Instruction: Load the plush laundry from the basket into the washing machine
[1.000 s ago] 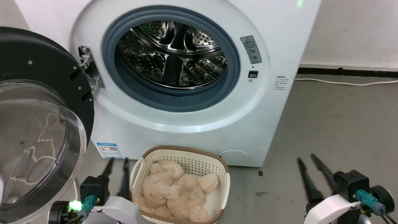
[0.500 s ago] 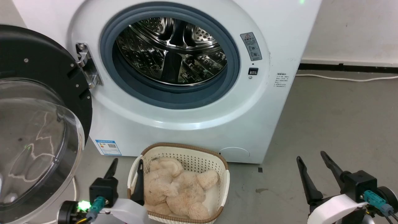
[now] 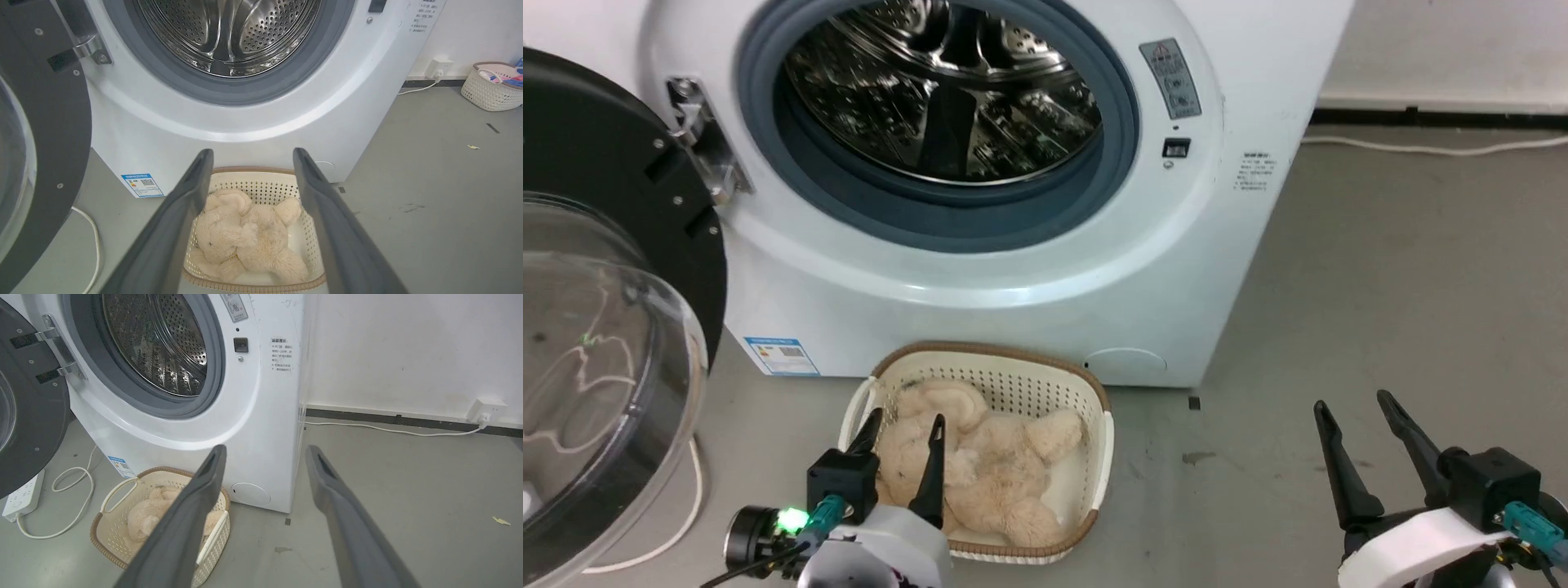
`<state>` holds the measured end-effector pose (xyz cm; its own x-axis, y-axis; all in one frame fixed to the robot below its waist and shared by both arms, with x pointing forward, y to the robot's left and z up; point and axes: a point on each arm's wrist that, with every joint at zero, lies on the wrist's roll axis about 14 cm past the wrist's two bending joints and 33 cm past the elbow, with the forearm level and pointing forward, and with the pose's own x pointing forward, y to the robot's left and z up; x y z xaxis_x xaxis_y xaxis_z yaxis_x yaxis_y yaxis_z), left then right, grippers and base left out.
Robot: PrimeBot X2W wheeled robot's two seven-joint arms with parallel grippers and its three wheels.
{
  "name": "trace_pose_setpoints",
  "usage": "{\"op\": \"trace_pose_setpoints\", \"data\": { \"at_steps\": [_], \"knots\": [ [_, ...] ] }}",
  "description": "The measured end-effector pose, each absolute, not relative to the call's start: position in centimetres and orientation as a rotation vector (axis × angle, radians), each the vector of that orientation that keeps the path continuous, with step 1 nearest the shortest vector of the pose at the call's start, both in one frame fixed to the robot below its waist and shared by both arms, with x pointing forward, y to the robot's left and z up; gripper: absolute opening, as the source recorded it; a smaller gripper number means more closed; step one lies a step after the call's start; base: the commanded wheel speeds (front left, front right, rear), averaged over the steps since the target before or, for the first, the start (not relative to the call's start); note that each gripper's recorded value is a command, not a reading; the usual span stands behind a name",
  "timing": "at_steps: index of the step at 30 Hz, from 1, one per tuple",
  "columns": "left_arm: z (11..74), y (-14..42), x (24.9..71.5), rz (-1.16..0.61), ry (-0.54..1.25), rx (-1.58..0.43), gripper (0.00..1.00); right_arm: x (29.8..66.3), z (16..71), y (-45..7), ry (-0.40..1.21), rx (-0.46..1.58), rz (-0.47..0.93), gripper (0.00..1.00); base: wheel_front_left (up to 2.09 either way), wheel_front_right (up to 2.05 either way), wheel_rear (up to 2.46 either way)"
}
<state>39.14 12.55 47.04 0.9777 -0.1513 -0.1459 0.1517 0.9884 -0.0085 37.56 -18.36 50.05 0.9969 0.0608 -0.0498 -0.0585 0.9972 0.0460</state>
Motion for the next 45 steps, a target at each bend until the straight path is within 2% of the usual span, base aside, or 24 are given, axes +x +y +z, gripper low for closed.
{"op": "trace_pose_setpoints", "data": {
  "at_steps": [14,32,45],
  "knots": [
    [42.1,8.8,41.2,-0.263,0.279,-0.022,1.0,38.5,48.2,-20.0,0.085,0.099,0.006,1.0,0.0,0.0,0.0],
    [33.0,6.2,40.6,-0.358,0.602,-0.015,1.0,39.1,46.0,-21.8,0.117,0.162,-0.063,1.0,0.0,0.0,0.0],
    [28.6,4.9,41.0,-0.413,0.737,0.017,1.0,39.5,44.0,-23.1,0.149,0.206,-0.114,1.0,0.0,0.0,0.0]
  ]
}}
